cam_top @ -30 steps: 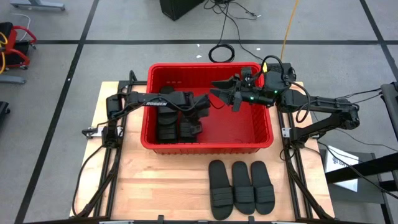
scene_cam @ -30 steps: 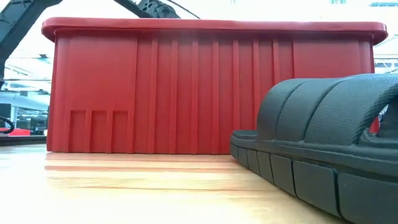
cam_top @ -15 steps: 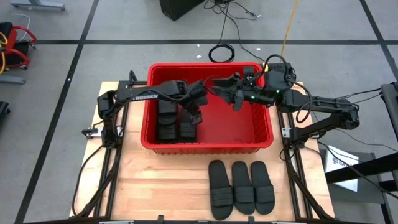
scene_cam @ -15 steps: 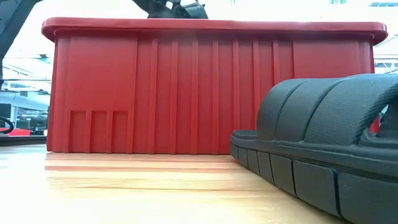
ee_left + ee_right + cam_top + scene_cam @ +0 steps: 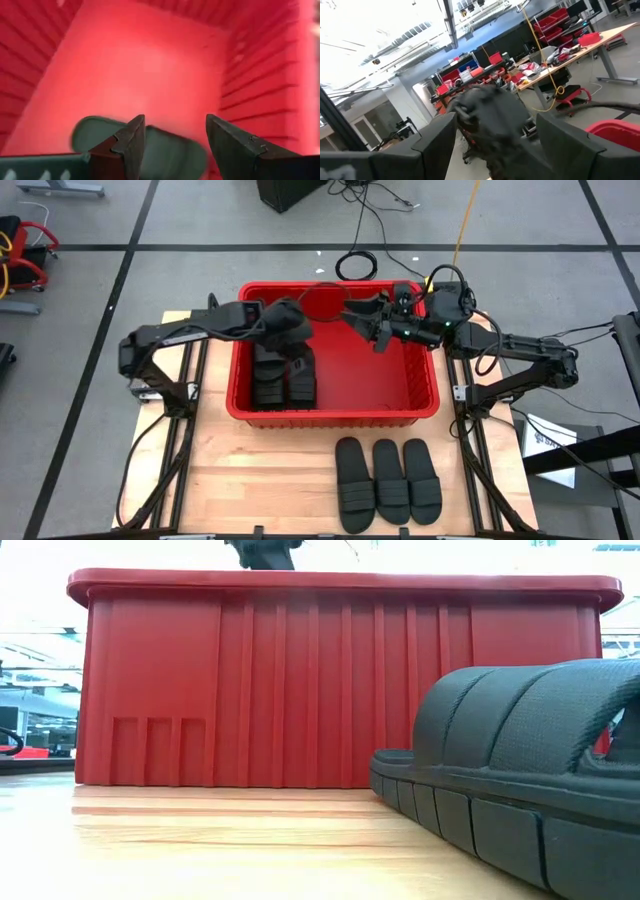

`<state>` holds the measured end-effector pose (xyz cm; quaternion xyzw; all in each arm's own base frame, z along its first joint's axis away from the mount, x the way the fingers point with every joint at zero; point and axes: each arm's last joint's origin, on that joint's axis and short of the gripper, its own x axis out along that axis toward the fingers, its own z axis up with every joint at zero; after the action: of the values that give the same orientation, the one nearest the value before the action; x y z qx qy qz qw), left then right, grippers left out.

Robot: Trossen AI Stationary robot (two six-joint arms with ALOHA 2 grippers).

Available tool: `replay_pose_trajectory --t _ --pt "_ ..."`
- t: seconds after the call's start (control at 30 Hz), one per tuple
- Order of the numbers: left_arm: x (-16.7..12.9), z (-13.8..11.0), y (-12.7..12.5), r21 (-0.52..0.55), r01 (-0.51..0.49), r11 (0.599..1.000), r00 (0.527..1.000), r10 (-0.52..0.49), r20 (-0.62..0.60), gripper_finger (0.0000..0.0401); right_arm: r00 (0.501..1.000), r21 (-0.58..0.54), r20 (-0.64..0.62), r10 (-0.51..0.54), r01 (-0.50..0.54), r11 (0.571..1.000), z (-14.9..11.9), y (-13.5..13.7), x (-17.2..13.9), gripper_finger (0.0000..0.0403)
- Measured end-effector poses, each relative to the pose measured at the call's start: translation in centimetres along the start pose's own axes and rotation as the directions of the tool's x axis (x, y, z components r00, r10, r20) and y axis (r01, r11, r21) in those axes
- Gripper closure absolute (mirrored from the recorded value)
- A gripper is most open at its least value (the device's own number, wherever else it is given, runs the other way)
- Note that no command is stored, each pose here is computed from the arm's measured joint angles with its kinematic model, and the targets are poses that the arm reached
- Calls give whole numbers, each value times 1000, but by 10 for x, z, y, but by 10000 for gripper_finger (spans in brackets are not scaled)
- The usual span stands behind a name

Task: Pick and place slides into bin
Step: Put the black slide into the red bin

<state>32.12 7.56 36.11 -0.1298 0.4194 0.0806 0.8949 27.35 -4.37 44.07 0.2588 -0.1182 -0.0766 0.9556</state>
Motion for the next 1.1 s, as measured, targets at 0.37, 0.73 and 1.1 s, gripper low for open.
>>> replay_pose_trajectory --t 0.37,0.73,1.1 --pt "-21 -15 -64 81 302 950 953 -300 -39 199 1000 13 20 -23 23 1000 6 -7 -1 138" --pt "-8 -33 -122 158 492 856 869 -493 -36 199 998 21 58 1 -2 1000 10 -6 -1 138" --pt "37 -59 -133 43 606 794 794 -608 26 199 998 33 56 2 -4 999 10 -6 -1 138"
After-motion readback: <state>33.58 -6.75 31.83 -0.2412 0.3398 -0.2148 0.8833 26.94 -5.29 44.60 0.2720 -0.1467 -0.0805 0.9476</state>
